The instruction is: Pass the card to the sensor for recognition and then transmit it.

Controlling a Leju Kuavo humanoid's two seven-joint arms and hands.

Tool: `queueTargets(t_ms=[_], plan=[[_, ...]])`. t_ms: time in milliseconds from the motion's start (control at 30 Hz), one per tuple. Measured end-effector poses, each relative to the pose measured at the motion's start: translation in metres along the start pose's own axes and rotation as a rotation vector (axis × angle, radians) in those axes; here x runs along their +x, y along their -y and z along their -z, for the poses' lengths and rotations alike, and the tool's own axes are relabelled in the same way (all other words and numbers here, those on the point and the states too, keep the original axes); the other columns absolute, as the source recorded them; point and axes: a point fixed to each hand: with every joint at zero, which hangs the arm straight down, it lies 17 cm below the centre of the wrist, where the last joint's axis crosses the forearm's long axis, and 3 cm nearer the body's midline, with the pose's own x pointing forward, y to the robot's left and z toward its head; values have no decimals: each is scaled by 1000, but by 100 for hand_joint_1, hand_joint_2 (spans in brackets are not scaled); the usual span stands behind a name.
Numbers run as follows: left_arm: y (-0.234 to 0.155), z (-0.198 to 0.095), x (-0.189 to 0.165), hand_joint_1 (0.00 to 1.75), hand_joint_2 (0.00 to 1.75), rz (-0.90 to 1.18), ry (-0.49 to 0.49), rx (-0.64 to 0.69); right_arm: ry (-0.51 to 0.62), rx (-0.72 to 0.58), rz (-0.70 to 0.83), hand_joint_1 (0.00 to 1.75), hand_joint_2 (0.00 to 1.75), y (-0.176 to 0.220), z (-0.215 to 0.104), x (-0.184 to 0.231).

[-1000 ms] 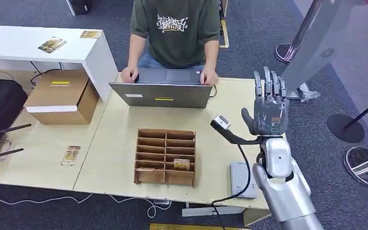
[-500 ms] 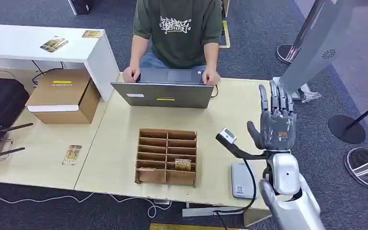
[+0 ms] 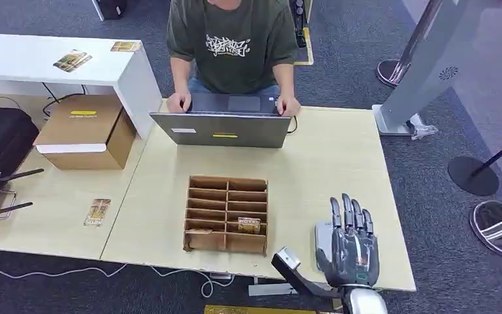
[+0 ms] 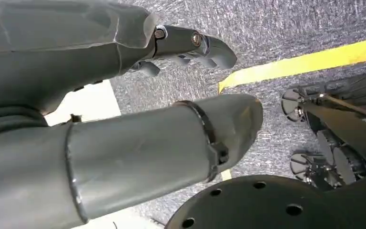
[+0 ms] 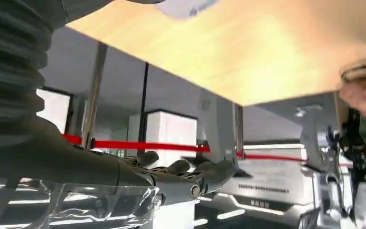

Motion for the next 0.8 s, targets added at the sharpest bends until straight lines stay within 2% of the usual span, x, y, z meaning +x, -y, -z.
queueTargets(t_ms=[233, 500, 800], plan=[[4, 1, 1, 0, 0, -28, 0, 1, 36, 81, 57, 0, 175, -21, -20, 45], [6, 1, 3, 0, 0, -41, -5, 3, 6, 146, 36, 0, 175, -36, -23, 44], [7, 2, 8, 0, 0, -40, -5, 4, 40, 203, 100, 0, 175, -53, -18, 59]])
